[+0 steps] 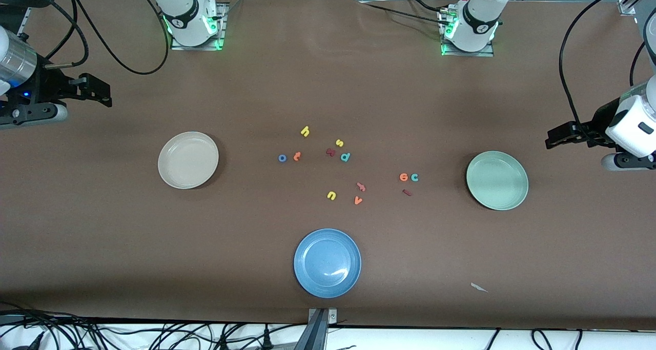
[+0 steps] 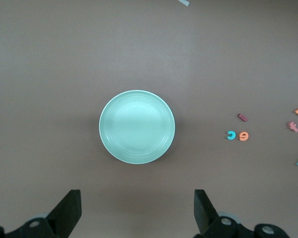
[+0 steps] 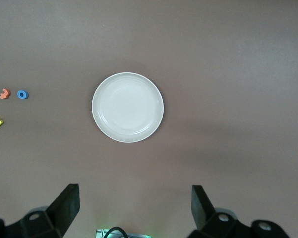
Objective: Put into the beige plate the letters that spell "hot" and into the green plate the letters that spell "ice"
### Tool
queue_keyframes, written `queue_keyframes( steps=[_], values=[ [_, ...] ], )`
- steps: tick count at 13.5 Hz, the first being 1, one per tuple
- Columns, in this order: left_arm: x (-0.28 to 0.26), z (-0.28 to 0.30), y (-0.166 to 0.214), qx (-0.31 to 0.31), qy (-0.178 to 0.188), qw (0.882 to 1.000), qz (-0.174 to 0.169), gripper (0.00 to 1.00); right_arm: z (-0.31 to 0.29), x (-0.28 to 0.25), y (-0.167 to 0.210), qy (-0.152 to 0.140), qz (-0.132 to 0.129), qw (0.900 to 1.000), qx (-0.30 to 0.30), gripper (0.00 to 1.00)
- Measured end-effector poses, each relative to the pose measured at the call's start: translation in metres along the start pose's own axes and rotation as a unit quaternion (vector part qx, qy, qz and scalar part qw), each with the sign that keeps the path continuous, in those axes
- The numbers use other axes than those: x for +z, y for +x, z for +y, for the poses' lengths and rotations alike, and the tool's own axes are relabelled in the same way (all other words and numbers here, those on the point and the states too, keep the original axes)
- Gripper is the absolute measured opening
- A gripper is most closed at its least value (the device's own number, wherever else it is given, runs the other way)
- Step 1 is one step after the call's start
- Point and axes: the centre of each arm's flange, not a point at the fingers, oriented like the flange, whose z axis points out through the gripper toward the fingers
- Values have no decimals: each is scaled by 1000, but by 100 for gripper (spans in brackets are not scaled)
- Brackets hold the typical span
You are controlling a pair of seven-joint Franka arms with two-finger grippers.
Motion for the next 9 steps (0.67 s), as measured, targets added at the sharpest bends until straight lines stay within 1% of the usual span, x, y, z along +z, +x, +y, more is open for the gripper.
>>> queue_keyframes(
  steps=[9],
  values=[
    [22,5,4,4,1,1000,-20,99,3,0,0,0,-1,1000,2,100]
  ],
)
